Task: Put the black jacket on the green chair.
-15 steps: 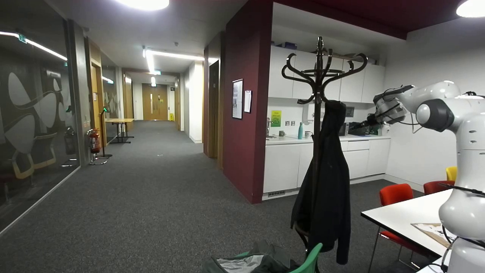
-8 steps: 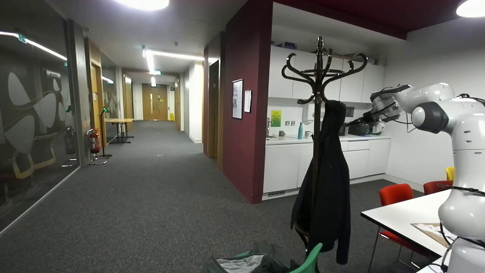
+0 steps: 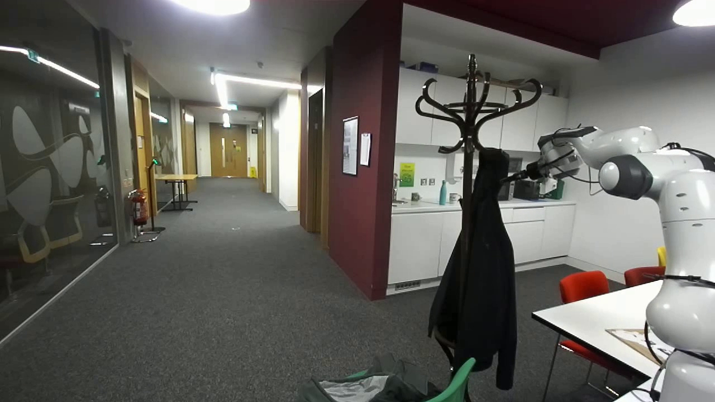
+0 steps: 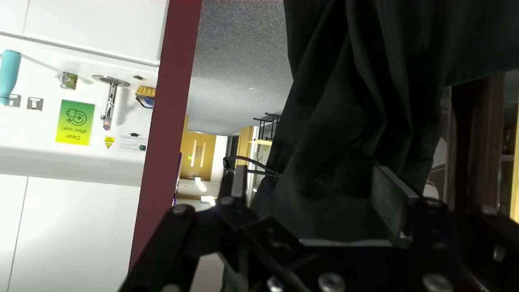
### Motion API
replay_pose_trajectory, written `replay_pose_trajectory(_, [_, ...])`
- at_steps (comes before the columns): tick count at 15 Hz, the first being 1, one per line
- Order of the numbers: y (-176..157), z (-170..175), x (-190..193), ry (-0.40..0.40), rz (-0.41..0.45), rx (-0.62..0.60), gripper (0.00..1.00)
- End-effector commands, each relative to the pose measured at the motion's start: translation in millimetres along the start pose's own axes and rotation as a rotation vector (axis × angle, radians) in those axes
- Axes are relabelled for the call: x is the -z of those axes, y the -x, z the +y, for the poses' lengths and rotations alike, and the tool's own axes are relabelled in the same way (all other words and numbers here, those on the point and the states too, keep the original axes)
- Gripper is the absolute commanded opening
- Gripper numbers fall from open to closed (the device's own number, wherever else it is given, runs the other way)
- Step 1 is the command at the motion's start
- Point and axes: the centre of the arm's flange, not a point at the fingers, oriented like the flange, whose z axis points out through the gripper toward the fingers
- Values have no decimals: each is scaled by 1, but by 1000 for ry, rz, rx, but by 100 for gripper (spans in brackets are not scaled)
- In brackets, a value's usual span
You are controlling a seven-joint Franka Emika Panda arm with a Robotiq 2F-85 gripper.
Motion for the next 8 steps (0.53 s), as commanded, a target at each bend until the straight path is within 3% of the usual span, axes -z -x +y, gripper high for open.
replay_pose_trajectory(1, [-7, 12, -6, 9, 35, 3, 51])
replay_pose_trajectory(6, [-11, 10, 0, 29, 41, 34, 12])
replay_pose_trajectory(8, [-18, 10, 10, 48, 58, 50, 0])
